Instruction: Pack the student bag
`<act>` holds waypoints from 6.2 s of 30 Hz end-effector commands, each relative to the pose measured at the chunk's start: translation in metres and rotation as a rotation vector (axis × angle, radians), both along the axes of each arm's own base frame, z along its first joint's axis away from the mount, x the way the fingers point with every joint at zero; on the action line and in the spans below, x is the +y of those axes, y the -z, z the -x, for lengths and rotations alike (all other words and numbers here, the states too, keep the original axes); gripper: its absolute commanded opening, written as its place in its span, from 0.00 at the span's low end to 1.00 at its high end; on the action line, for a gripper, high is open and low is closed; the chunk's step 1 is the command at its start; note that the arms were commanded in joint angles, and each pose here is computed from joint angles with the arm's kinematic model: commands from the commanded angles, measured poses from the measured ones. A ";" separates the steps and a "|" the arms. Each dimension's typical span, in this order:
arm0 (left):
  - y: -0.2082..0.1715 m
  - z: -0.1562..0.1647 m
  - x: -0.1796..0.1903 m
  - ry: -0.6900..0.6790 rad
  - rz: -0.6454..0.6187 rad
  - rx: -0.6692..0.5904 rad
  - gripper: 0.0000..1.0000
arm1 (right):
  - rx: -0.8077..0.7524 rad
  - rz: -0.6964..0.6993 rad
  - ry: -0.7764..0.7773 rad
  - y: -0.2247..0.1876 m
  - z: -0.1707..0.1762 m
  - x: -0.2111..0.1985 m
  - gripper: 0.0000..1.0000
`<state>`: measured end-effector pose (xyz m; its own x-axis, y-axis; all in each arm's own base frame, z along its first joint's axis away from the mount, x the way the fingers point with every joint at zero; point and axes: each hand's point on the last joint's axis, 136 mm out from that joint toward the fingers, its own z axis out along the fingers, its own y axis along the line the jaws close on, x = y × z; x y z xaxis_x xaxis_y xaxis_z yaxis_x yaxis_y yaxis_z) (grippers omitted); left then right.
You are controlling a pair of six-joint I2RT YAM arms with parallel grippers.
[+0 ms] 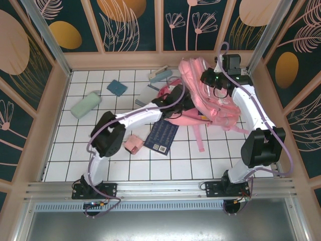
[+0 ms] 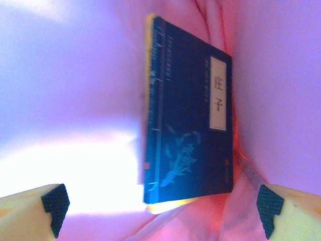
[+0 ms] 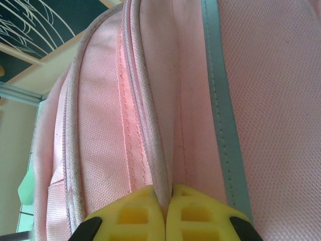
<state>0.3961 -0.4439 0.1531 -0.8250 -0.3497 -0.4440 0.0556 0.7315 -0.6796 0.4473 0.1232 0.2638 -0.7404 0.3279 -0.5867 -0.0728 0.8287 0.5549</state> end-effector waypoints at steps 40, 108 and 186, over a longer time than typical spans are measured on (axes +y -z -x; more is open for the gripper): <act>0.134 0.098 0.194 0.262 -0.484 0.221 0.49 | 0.303 -0.162 0.068 0.179 0.206 0.118 0.51; 0.022 0.052 0.227 0.079 -0.171 0.133 0.60 | 0.092 -0.334 -0.251 0.093 0.174 0.204 0.00; -0.084 0.029 0.239 0.034 0.445 -0.050 0.83 | -0.108 -0.469 -0.469 -0.035 0.086 0.166 0.00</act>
